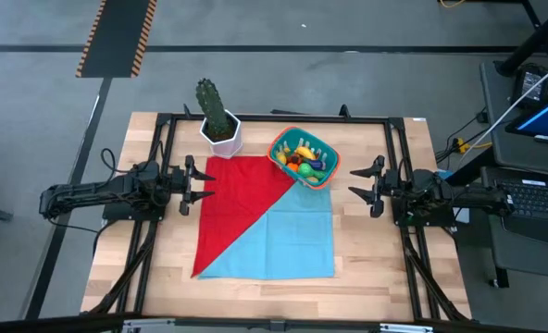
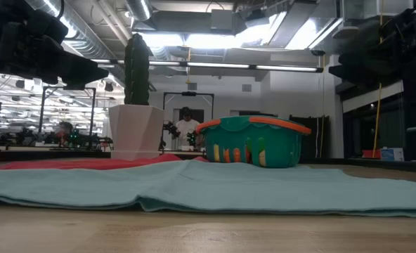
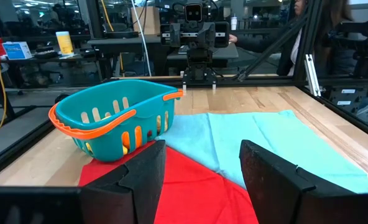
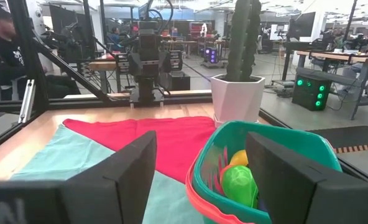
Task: Pick and placing Produce into tupperware
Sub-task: Return to Home Position
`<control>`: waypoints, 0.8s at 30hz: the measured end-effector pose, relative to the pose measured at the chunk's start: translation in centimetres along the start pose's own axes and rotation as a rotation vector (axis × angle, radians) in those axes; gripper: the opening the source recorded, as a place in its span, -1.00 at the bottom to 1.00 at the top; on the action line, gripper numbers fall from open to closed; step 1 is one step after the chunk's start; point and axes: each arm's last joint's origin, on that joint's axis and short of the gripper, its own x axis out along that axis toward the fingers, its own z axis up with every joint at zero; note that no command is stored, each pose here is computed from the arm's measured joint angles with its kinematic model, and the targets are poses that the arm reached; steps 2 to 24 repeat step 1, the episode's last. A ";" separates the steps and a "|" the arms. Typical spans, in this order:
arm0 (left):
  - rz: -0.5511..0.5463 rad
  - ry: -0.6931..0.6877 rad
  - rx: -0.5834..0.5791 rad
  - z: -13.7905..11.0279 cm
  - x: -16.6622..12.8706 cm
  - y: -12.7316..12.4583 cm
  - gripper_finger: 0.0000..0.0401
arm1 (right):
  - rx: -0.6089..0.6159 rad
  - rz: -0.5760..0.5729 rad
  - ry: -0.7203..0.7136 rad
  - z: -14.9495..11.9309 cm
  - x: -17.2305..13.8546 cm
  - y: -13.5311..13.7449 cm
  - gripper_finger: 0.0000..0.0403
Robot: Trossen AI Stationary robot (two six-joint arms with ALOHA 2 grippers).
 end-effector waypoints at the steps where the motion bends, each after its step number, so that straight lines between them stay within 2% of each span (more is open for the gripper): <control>1: 0.000 0.000 0.000 0.0 0.0 0.0 -0.01 | 0.000 0.000 0.000 0.0 0.0 0.0 0.23; 24: 0.000 0.000 0.000 0.0 0.0 0.0 -0.01 | 0.000 0.000 0.000 0.0 0.0 0.0 0.23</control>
